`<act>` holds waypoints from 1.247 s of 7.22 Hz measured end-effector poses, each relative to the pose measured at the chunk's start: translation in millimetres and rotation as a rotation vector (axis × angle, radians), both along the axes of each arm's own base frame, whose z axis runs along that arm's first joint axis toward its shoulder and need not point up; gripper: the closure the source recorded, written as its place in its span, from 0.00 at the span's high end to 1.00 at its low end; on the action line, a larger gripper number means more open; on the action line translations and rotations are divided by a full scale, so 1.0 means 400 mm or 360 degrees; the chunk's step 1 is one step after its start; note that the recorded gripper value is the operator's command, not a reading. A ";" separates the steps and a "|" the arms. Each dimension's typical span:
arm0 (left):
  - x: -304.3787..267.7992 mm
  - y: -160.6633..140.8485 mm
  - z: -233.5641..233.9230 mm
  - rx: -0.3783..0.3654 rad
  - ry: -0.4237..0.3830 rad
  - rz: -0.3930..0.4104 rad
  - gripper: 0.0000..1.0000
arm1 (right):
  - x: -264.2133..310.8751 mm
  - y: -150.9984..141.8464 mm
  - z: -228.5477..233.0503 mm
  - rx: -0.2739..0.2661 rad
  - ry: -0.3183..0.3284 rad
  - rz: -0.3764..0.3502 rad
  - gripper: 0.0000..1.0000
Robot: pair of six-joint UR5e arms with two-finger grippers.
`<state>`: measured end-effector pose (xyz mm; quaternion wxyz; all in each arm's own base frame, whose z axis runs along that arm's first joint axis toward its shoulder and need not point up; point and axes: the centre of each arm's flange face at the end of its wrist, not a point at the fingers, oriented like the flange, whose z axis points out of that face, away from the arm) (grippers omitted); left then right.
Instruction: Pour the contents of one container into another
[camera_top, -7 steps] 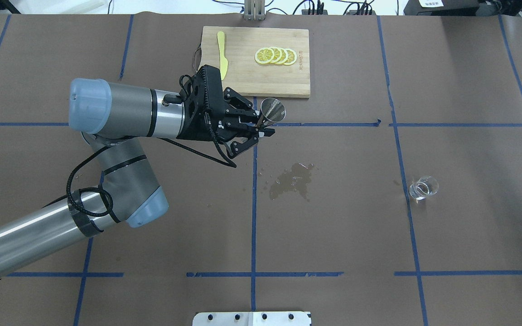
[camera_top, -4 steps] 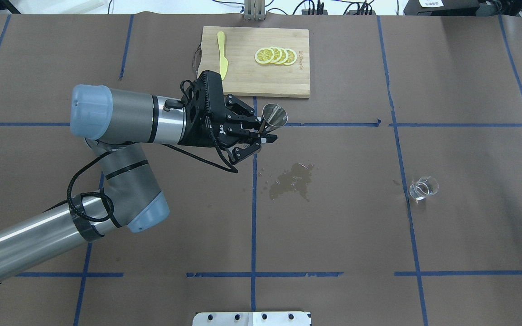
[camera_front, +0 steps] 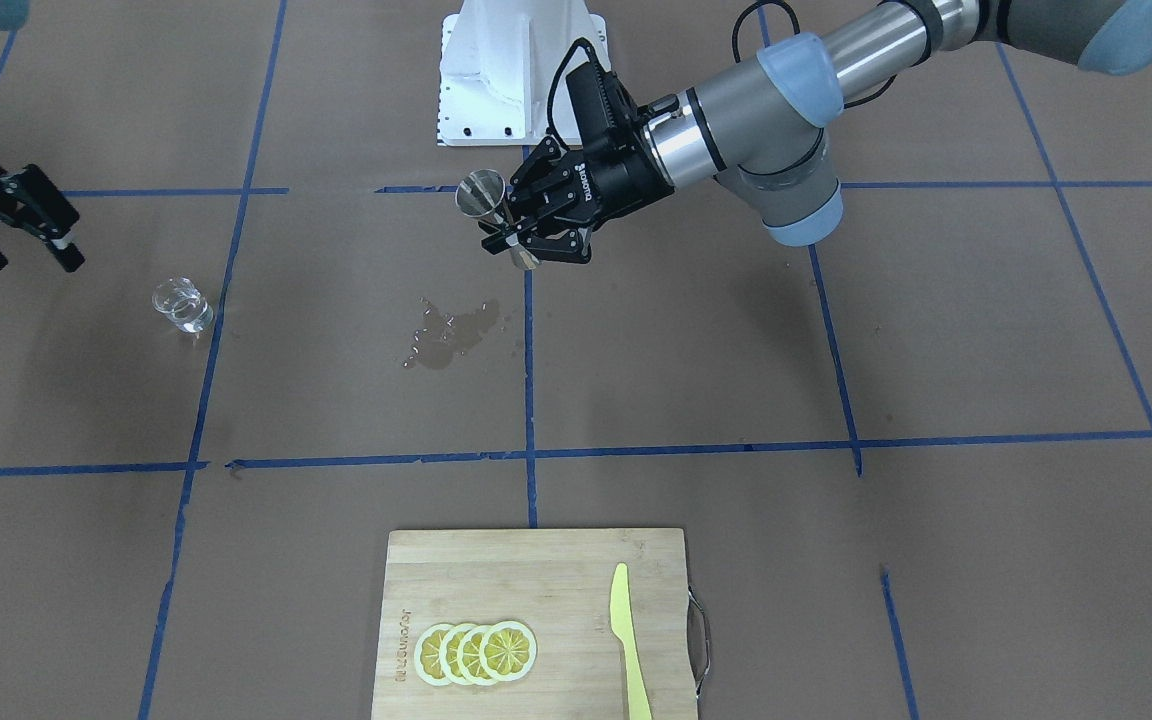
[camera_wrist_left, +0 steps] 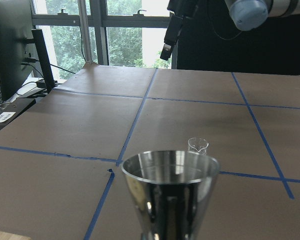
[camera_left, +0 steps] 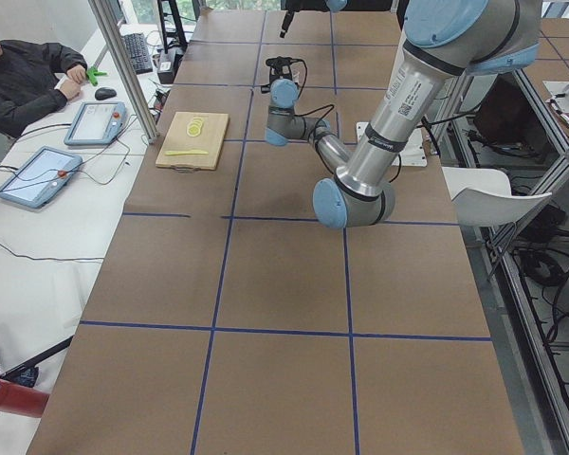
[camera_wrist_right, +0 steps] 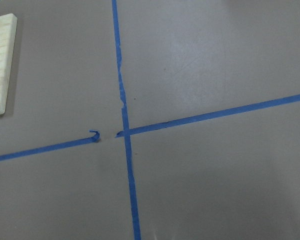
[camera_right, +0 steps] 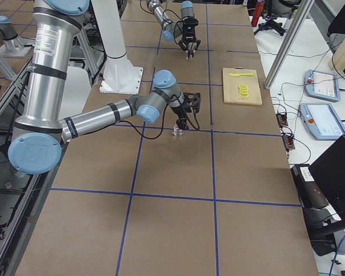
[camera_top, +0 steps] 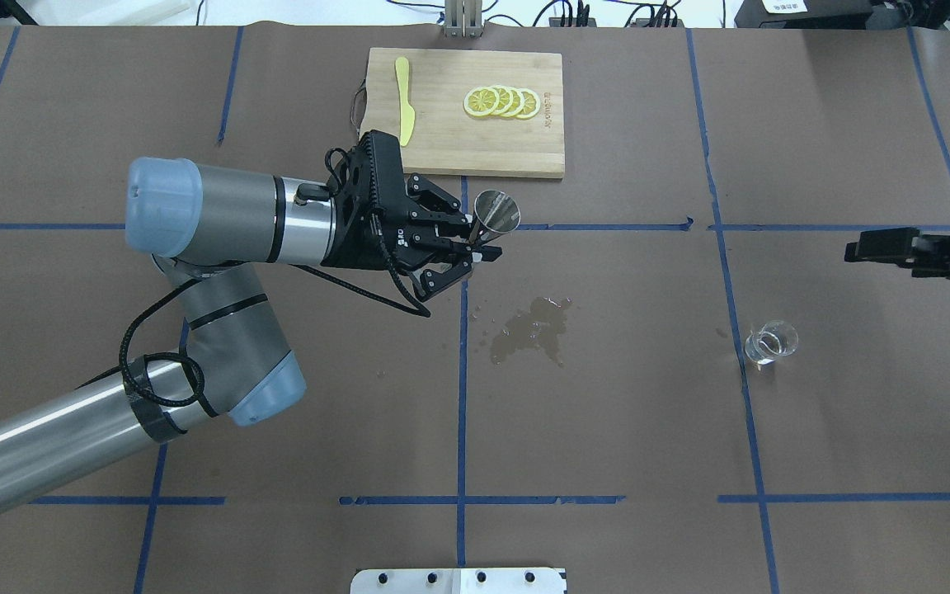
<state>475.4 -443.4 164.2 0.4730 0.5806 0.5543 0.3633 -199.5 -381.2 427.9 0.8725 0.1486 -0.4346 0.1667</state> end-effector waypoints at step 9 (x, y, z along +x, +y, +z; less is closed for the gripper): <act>-0.003 -0.001 0.001 0.0000 0.0007 -0.0017 0.00 | -0.399 0.251 0.159 0.0712 0.0447 0.0736 1.00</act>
